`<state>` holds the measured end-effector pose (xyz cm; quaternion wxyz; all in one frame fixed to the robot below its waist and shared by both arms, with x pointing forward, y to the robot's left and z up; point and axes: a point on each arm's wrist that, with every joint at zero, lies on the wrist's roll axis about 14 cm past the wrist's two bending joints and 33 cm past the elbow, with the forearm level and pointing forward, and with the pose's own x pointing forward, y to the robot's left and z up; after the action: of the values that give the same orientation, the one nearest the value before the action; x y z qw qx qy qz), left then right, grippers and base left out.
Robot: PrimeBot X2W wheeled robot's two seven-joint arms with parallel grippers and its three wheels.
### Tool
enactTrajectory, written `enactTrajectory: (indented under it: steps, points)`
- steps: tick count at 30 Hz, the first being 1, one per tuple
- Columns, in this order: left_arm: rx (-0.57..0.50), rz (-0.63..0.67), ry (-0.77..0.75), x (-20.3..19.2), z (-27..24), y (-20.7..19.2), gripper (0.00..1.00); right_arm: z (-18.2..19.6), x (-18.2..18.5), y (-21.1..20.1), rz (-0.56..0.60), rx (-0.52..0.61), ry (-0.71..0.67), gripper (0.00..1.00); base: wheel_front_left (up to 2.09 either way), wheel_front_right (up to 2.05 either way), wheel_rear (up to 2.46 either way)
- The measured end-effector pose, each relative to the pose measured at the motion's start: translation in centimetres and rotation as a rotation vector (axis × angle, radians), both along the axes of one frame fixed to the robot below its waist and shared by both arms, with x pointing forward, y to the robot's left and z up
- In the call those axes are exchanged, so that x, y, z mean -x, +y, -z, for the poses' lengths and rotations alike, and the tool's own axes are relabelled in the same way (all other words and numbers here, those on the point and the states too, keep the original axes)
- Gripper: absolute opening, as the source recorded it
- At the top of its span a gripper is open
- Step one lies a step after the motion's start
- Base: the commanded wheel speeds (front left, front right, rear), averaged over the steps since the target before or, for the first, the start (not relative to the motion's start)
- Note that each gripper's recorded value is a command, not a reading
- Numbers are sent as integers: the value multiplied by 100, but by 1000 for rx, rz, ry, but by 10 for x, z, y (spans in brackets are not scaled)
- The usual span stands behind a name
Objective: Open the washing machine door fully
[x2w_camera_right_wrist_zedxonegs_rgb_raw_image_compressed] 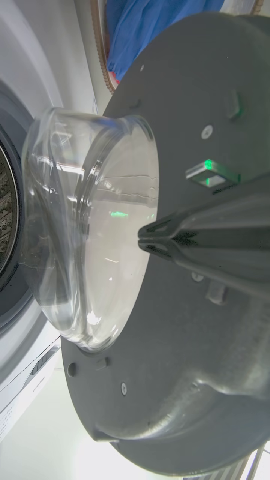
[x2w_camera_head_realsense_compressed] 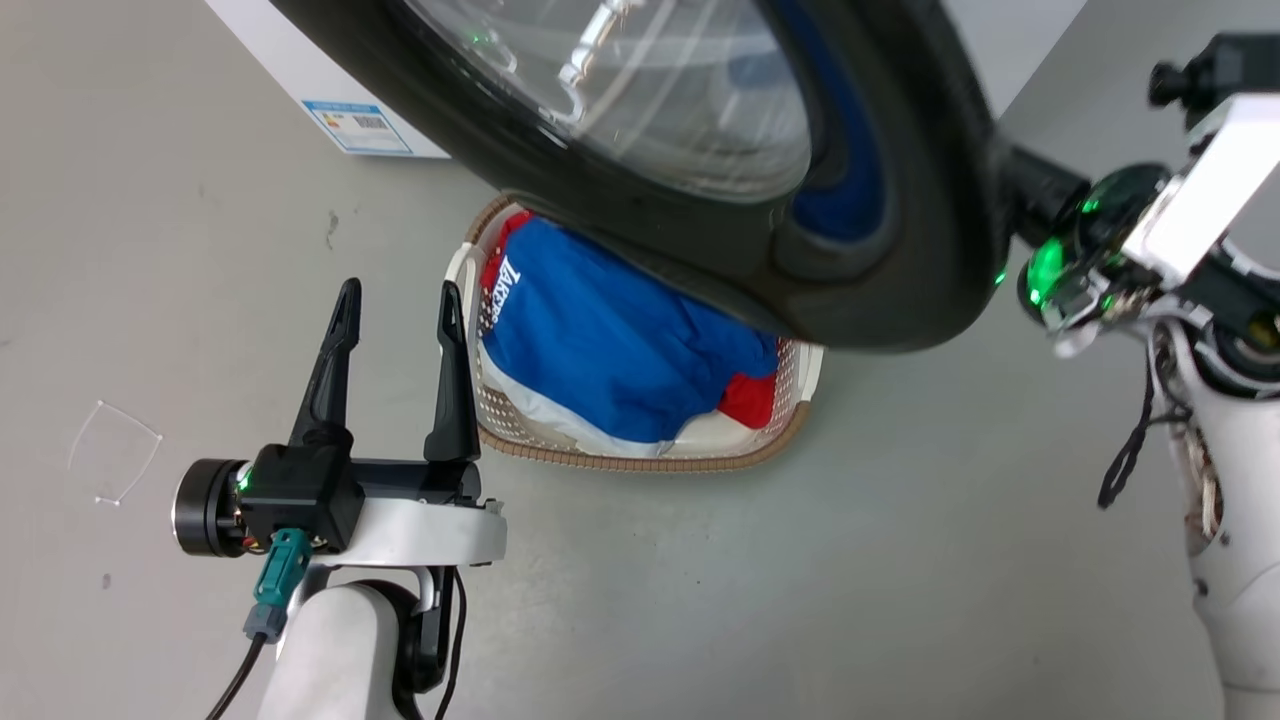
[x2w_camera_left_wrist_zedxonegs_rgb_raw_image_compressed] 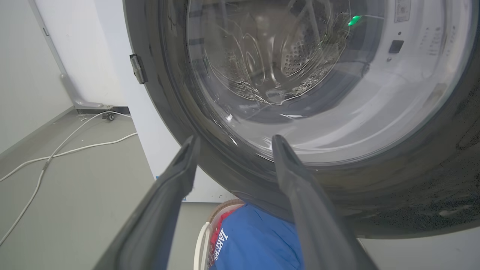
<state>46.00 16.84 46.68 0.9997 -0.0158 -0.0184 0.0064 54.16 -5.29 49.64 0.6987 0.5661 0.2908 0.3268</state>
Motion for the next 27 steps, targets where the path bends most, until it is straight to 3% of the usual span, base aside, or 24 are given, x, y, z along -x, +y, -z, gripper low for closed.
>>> enactTrajectory:
  steps: [11,27]
  points:
    - [-8,-10,-27,18,-18,3,100,0,64,37,-167,-7,35,0,0,0,0]
    - [-20,-37,-61,46,-38,12,100,-15,153,87,-338,-109,67,0,0,0,0]
